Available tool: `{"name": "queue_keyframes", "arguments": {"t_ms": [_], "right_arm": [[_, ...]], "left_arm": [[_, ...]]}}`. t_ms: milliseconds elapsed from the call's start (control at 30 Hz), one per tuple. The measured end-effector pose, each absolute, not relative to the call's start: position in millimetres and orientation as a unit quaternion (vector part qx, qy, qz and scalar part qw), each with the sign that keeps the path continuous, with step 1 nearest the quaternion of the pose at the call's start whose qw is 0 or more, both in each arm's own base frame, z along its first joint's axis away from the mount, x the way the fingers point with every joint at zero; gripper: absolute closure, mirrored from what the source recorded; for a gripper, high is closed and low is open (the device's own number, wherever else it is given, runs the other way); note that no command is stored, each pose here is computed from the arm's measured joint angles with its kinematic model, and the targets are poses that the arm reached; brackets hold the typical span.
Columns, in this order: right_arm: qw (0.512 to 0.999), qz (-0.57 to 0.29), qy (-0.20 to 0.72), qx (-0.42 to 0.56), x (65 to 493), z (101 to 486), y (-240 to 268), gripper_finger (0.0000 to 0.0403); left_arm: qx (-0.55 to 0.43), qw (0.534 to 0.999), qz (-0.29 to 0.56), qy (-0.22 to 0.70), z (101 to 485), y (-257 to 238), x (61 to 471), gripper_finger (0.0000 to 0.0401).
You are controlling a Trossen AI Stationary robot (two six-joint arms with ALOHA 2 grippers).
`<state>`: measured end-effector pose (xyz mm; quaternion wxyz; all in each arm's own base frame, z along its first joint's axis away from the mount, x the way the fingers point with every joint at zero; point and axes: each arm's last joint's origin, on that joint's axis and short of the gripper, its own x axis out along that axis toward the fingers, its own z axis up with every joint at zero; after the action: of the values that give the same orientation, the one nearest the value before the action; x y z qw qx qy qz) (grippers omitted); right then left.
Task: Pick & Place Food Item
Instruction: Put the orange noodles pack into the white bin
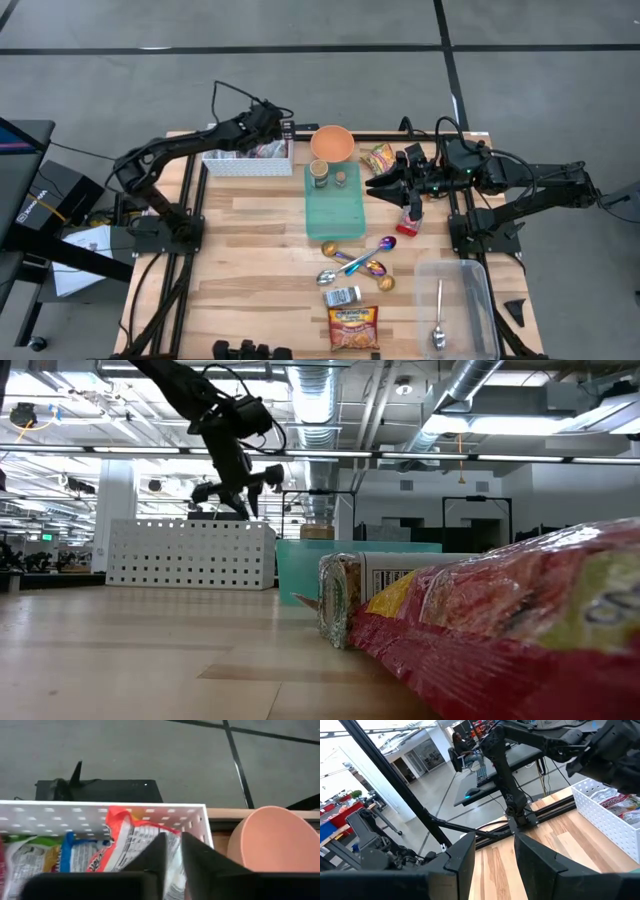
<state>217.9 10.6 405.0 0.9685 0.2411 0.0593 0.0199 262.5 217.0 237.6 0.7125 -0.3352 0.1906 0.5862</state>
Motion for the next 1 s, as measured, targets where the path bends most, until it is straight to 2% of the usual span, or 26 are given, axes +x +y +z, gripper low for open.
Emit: {"name": "queue_keyframes", "arguments": {"t_ms": [67,100,333,667,833,1000], "right_arm": [[0.968,0.02,0.059,0.241,217.9,405.1,10.6,0.0269],[0.968,0.02,0.059,0.241,217.9,405.0,10.6,0.0269],[0.967,0.02,0.06,0.246,218.0,404.9,10.6,0.0269],[0.965,0.025,0.066,0.254,217.7,404.1,13.9,0.0269],[0.964,0.027,0.071,0.253,217.5,403.2,15.2,0.0269],[0.964,0.027,0.071,0.253,217.5,403.2,15.2,0.0269]], "left_arm": [[-0.335,0.71,0.588,0.195,232.8,218.4,264.2,0.0388],[-0.336,0.707,0.591,0.194,230.2,219.1,265.7,0.0392],[-0.336,0.687,0.607,0.217,208.3,222.4,271.9,0.04],[-0.315,0.633,0.657,0.26,194.8,220.2,261.9,0.0401],[-0.322,0.636,0.652,0.257,195.6,222.8,261.0,0.0401],[-0.321,0.674,0.629,0.216,217.2,218.4,264.6,0.0401]]}}
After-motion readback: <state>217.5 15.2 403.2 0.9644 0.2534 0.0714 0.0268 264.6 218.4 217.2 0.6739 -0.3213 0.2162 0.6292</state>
